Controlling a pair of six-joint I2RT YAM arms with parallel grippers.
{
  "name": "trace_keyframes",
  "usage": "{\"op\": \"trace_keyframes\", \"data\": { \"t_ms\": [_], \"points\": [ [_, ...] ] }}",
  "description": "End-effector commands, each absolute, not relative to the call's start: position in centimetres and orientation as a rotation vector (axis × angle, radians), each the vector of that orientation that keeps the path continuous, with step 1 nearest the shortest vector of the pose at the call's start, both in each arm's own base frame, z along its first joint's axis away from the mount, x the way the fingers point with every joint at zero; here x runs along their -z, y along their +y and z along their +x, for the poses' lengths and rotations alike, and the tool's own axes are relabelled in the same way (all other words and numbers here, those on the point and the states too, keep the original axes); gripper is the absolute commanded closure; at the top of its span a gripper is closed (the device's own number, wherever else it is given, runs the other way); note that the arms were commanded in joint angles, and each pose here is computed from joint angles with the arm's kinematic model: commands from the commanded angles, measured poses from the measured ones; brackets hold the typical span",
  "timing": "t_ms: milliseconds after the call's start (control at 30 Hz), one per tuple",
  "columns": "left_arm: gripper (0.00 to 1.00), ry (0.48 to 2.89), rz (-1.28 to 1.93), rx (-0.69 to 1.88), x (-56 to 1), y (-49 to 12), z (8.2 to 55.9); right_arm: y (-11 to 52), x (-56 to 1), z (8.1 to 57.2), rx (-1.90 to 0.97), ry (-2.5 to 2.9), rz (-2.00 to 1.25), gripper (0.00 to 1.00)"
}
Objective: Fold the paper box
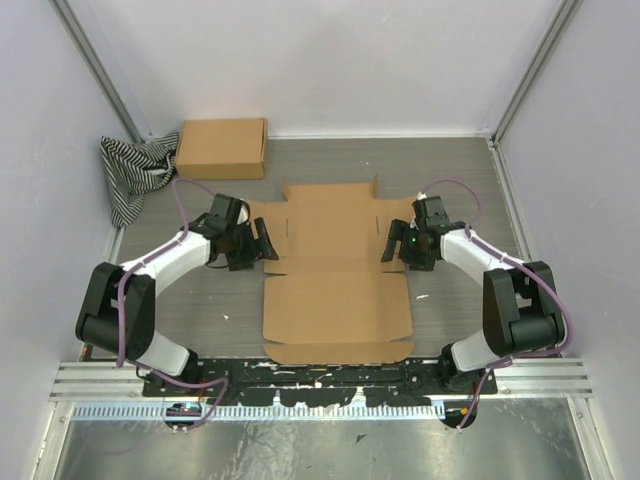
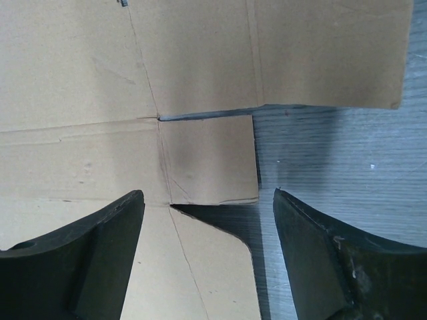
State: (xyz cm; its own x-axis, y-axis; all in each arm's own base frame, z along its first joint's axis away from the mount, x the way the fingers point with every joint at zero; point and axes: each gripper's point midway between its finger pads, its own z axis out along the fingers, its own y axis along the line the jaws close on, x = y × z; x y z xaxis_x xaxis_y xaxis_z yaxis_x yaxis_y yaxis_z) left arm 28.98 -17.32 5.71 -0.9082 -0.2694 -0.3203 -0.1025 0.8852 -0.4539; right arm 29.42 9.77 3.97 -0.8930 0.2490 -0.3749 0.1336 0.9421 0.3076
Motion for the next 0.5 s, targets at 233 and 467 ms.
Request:
{"op": "trace_keyframes", "data": {
  "t_ms": [233, 467],
  "points": [
    [0.20, 2.717, -0.244, 0.583, -3.8, -17.2, 29.0, 10.4, -3.2, 30.3, -0.427, 2.668, 0.266, 0.18],
    [0.21, 2.741, -0.256, 0.633, -3.3, -17.9, 28.9, 10.6, -2.7, 30.0, -0.442, 2.692, 0.265, 0.19]
  ]
}}
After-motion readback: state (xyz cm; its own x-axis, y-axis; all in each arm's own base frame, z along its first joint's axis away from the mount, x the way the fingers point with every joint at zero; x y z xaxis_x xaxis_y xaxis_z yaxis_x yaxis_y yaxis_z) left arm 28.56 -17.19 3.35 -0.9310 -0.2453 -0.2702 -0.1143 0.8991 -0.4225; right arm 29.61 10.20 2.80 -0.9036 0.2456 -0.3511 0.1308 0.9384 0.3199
